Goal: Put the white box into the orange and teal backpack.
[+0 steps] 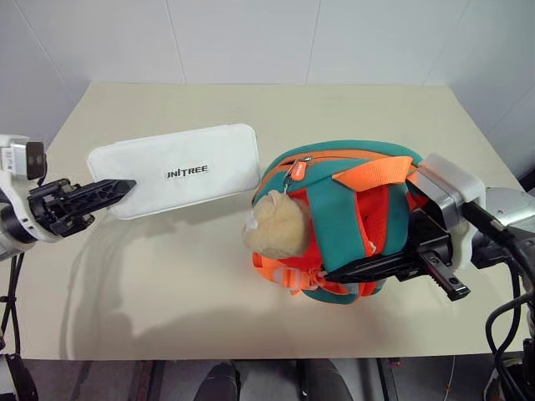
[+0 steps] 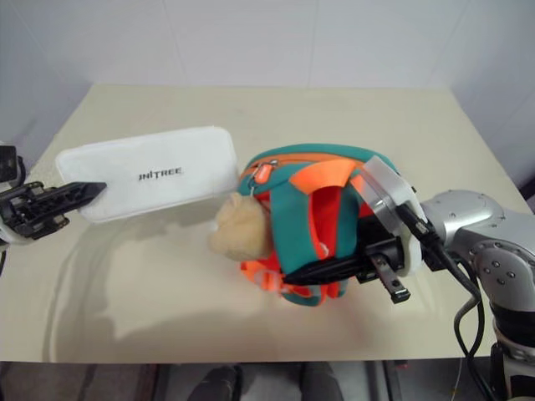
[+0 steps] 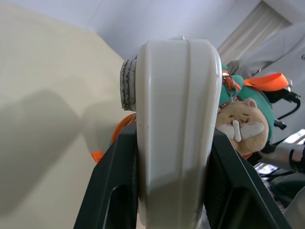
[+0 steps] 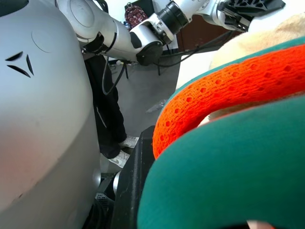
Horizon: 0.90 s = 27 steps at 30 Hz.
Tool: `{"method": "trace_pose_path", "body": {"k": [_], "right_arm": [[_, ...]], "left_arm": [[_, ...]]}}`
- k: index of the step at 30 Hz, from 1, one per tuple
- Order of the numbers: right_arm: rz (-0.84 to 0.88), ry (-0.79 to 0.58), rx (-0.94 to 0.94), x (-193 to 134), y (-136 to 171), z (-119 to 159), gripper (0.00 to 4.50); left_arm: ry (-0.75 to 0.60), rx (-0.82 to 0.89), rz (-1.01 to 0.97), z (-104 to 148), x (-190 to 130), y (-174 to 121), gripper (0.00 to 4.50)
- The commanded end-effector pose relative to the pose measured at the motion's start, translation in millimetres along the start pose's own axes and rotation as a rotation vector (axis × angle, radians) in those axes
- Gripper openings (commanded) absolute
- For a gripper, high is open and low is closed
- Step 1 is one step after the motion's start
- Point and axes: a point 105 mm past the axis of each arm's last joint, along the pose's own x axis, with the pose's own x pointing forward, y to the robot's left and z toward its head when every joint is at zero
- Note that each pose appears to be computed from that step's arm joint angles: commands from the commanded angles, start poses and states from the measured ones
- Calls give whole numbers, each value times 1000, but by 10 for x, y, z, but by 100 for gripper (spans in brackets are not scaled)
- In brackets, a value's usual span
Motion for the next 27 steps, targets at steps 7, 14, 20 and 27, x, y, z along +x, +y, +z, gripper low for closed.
{"method": "trace_pose_path", "body": {"k": [7,14,20,27], "right_arm": [[-1,22,-25,-9,-17,-18,49],[7,25,-29,5,-63,-18,49],[7,28,-36,8,-88,-11,49],[-1,30,-45,27,-115,-27,49]], "left_arm": [[45,191,-67,108,-23,-338,132],[110,250,-62,12,50,-366,132],[212,331,-97,-89,206,-347,132],[270,423,-177,-80,448,-350,132]]}}
